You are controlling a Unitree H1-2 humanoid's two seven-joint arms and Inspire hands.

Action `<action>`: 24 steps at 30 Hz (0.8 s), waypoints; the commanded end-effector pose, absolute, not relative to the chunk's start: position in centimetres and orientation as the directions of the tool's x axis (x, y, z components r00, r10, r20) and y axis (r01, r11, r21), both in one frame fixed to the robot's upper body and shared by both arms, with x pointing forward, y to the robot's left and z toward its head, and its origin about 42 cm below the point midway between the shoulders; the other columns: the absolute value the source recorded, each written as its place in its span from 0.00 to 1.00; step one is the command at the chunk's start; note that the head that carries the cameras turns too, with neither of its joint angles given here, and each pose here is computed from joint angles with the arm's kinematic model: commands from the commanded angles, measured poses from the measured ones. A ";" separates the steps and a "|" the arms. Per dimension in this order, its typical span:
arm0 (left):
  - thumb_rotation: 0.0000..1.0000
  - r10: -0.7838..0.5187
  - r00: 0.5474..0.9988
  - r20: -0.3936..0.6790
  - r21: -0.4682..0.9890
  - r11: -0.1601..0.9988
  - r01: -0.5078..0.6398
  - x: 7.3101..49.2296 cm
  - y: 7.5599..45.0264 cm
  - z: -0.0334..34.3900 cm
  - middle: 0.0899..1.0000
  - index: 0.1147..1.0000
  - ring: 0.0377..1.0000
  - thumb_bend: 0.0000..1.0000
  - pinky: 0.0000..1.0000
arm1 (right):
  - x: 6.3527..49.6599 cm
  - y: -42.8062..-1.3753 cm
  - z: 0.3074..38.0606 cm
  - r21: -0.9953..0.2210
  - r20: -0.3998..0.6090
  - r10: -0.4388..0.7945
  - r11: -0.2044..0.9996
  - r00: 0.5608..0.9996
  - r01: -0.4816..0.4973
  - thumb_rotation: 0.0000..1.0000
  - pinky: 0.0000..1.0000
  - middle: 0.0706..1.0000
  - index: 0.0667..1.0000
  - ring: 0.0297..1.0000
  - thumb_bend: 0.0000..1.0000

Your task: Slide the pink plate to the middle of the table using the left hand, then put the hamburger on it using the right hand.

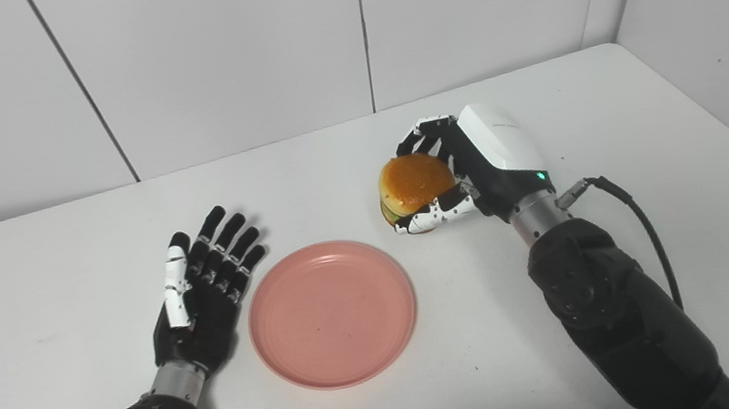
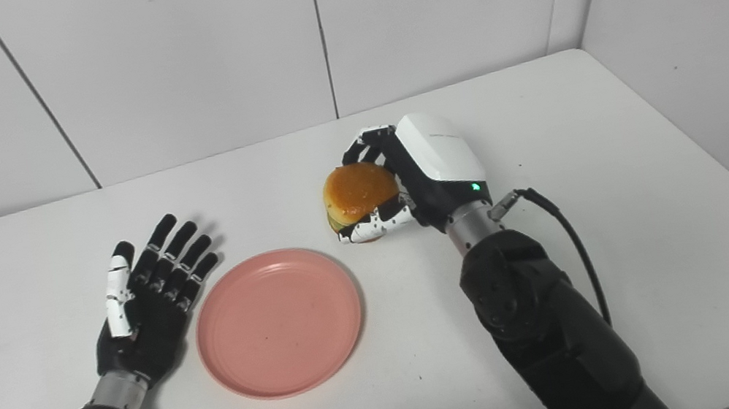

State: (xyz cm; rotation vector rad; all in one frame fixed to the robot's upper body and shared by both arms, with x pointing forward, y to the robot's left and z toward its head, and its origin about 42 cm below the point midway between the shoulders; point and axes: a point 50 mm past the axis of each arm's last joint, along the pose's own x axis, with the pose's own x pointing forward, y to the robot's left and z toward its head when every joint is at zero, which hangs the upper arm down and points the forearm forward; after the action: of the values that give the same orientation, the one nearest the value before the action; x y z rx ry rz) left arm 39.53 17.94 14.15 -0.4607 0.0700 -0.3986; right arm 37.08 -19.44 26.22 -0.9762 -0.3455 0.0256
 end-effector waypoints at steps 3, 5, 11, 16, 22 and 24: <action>1.00 -0.382 0.902 -0.201 -0.457 0.851 0.259 37.4 17.0 9.8 0.89 0.88 0.88 0.41 0.89 | 37.7 -16.9 28.2 -0.804 0.353 0.261 0.575 0.898 0.149 0.16 0.27 0.37 0.43 0.33 0.54; 1.00 -0.386 0.901 -0.199 -0.458 0.849 0.262 37.4 16.5 10.0 0.89 0.89 0.89 0.41 0.89 | 37.9 -15.9 28.0 -0.808 0.342 0.283 0.576 0.896 0.126 0.18 0.28 0.38 0.44 0.34 0.53; 1.00 -0.385 0.902 -0.196 -0.446 0.854 0.267 37.3 15.2 10.5 0.87 0.87 0.87 0.40 0.88 | 37.8 -14.0 27.6 -0.806 0.316 0.326 0.588 0.891 0.070 0.15 0.25 0.36 0.45 0.31 0.54; 1.00 -0.377 0.903 -0.205 -0.433 0.863 0.261 37.3 14.4 10.9 0.85 0.86 0.85 0.40 0.86 | 37.6 -12.8 26.9 -0.813 0.294 0.363 0.581 0.884 0.032 0.13 0.26 0.36 0.46 0.32 0.55; 1.00 -0.379 0.902 -0.206 -0.426 0.865 0.266 37.4 13.8 11.2 0.85 0.85 0.85 0.40 0.85 | 37.1 -12.0 25.8 -0.824 0.274 0.411 0.567 0.869 -0.009 0.09 0.24 0.36 0.46 0.31 0.55; 1.00 -0.379 0.902 -0.205 -0.426 0.865 0.267 37.4 13.7 11.2 0.85 0.85 0.85 0.40 0.85 | 36.9 -11.8 25.6 -0.825 0.271 0.420 0.565 0.866 -0.016 0.09 0.21 0.33 0.44 0.28 0.54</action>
State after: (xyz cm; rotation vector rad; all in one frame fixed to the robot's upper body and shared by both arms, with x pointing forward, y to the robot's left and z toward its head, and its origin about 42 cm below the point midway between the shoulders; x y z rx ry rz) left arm 38.95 13.73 14.92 -0.4222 0.0976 -0.3901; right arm 36.98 -12.52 24.07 -0.9562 -0.3777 0.2686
